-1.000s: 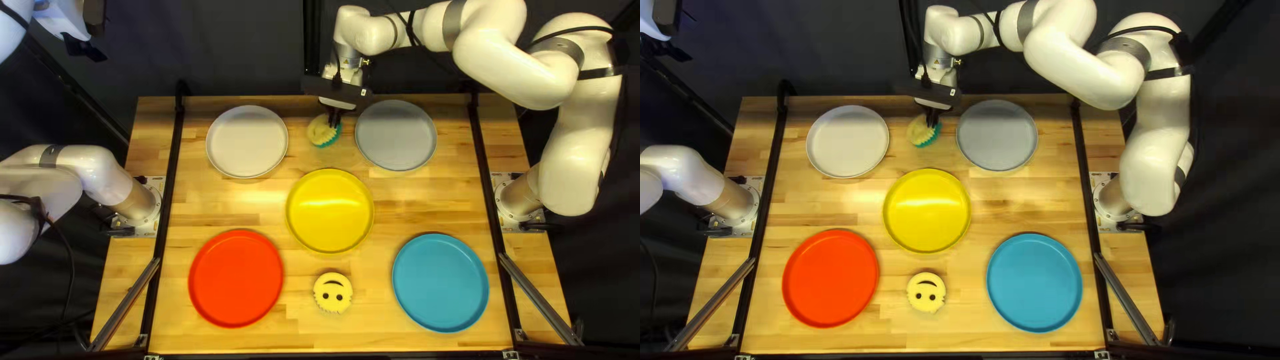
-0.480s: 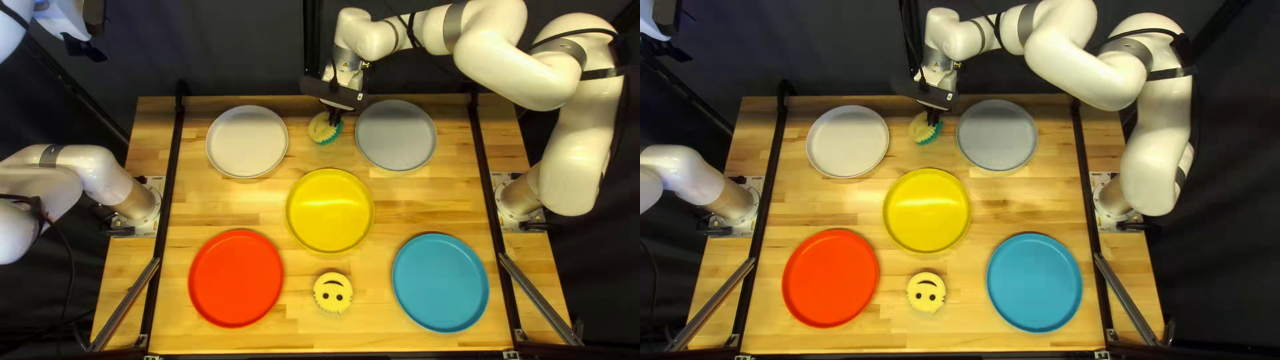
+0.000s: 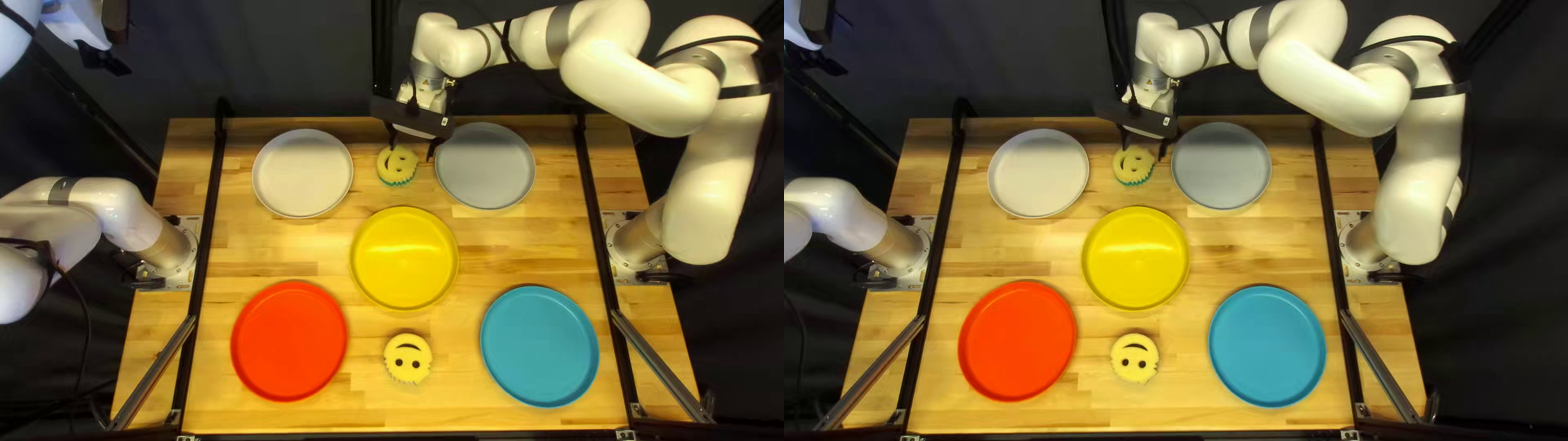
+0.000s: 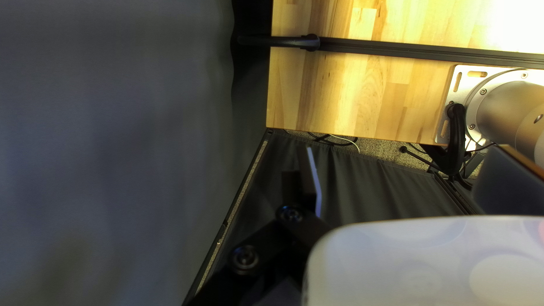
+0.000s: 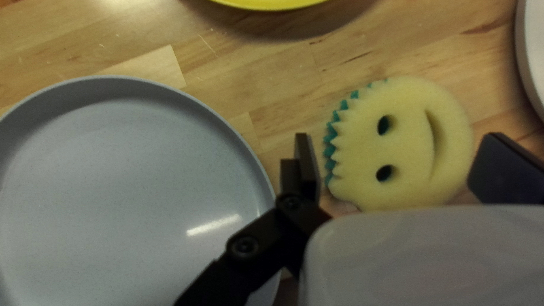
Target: Pick up sponge and scrub the plate
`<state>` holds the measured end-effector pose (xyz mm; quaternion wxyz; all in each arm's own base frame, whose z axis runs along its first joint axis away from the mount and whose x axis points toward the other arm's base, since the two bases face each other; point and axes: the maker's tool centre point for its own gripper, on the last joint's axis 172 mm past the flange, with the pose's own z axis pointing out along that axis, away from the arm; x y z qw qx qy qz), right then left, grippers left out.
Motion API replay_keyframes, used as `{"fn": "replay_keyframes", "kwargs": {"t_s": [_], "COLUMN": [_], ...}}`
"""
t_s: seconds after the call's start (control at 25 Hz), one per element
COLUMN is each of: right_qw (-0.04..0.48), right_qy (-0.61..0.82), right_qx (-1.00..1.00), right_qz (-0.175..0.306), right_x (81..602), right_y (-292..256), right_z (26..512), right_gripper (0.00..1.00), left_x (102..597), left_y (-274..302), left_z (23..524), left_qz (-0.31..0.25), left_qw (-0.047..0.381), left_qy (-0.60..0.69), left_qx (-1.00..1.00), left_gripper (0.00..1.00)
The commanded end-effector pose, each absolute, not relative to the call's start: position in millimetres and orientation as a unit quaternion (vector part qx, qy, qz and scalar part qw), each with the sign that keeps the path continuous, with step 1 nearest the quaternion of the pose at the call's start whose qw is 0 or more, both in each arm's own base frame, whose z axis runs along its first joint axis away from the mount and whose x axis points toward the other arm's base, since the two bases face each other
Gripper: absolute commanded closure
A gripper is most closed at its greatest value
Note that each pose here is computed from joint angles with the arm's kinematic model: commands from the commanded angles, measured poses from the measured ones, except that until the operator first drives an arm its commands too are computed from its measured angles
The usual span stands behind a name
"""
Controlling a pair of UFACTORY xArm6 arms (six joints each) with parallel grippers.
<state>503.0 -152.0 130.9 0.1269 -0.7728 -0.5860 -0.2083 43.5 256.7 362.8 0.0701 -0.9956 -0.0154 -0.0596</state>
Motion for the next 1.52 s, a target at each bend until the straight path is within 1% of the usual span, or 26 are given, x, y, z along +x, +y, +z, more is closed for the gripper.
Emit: {"fn": "replay_keyframes", "kwargs": {"t_s": [0.04, 0.12, 0.2, 0.52, 0.72, 0.88, 1.0, 1.08, 1.32, 1.36, 1.44, 1.52], "right_qw": [0.128, 0.132, 0.138, 0.169, 0.179, 0.182, 0.177, 0.161, 0.114, 0.107, 0.106, 0.106], "right_qy": [-0.564, -0.546, -0.521, -0.416, -0.35, -0.282, -0.236, -0.204, -0.159, -0.151, -0.143, -0.143], "right_qx": [-0.785, -0.798, -0.817, -0.881, -0.913, -0.939, -0.954, -0.965, -0.981, -0.983, -0.984, -0.984], "right_qz": [-0.222, -0.22, -0.208, -0.145, -0.111, -0.082, -0.061, -0.042, 0.008, 0.015, 0.012, 0.012], "right_x": [483.6, 471.6, 454.5, 374.3, 317.8, 262.0, 225.2, 200.0, 170.0, 158.0, 133.7, 133.7], "right_y": [-126.2, -119.7, -114.5, -116.5, -139.1, -167.3, -180.5, -184.8, -181.2, -184.4, -192.9, -192.9], "right_z": [157.3, 168.1, 179.8, 218.8, 243.0, 262.7, 276.2, 290.3, 313.7, 318.3, 322.6, 322.6], "right_gripper": [0.0, 0.0, 0.0, 0.0, 0.0, 0.0, 0.0, 0.0, 0.0, 0.0, 0.0, 0.0], "left_x": [43.5, 43.5, 43.5, 43.5, 43.5, 43.5, 43.5, 43.5, 43.5, 43.5, 43.5, 43.5], "left_y": [256.7, 256.7, 256.7, 256.7, 256.7, 256.7, 256.7, 256.7, 256.7, 256.7, 256.7, 256.7], "left_z": [362.8, 362.8, 362.8, 362.8, 362.8, 362.8, 362.8, 362.8, 362.8, 362.8, 362.8, 362.8], "left_qz": [-0.06, -0.06, -0.06, -0.06, -0.06, -0.06, -0.06, -0.06, -0.06, -0.06, -0.06, -0.06], "left_qw": [0.07, 0.07, 0.07, 0.07, 0.07, 0.07, 0.07, 0.07, 0.07, 0.07, 0.07, 0.07], "left_qy": [-0.015, -0.015, -0.015, -0.015, -0.015, -0.015, -0.015, -0.015, -0.015, -0.015, -0.015, -0.015], "left_qx": [-0.996, -0.996, -0.996, -0.996, -0.996, -0.996, -0.996, -0.996, -0.996, -0.996, -0.996, -0.996], "left_gripper": [0.0, 0.0, 0.0, 0.0, 0.0, 0.0, 0.0, 0.0, 0.0, 0.0, 0.0, 0.0]}}
